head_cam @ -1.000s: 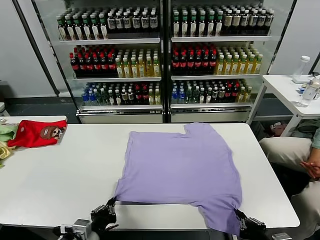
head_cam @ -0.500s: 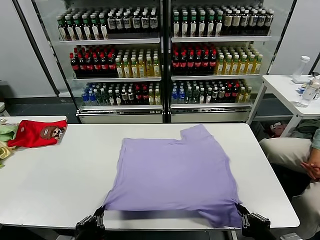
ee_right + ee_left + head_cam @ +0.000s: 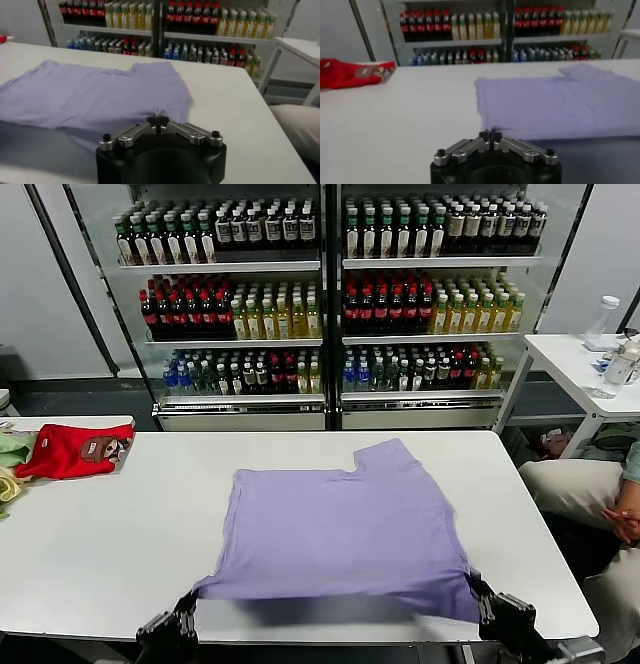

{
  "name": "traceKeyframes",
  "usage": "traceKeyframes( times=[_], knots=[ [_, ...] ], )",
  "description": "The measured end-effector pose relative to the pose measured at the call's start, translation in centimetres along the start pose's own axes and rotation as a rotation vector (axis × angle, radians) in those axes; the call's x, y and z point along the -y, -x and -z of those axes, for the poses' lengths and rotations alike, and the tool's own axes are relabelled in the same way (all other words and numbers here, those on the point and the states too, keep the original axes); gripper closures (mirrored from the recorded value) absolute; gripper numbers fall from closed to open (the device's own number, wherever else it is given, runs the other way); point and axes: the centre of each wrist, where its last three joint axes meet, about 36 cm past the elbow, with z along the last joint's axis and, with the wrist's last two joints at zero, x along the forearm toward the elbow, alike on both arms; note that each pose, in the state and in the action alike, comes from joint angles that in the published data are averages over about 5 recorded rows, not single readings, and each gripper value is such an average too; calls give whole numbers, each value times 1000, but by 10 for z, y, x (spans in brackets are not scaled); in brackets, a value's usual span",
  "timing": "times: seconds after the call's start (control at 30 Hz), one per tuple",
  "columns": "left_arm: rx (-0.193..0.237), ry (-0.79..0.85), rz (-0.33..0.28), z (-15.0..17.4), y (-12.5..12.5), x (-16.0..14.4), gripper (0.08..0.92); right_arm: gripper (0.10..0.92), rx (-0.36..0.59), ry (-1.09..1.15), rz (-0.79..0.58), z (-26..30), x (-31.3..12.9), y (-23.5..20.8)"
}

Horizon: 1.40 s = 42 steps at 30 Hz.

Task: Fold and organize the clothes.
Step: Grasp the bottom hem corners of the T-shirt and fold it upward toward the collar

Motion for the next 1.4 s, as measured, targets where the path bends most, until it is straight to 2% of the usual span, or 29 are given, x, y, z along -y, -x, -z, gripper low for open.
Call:
traceKeyframes(
  times=[0.13, 0.3, 0.53, 0.77, 0.93, 1.2, 1.4],
  knots=[
    [44, -11, -5, 0, 27, -6, 915, 909, 1, 0, -13, -3, 4, 19],
    [77, -23, -13, -1, 64, -11, 915, 909, -8, 7, -26, -7, 9, 43],
    [90, -23, -27, -6, 103, -16, 915, 909, -20, 15, -35, -11, 10, 67],
    [96, -6, -34, -6, 126, -22, 915, 903, -30, 17, -33, -13, 5, 87],
    [94, 10, -39, -6, 139, -24, 866, 793, -43, 20, -29, -16, -1, 102],
    [80, 30, -25, -9, 159, -31, 646, 560, -51, 15, -20, -15, -5, 110],
    [75, 31, -11, -9, 151, -37, 473, 386, -55, -1, -34, -12, -5, 93]
  ],
)
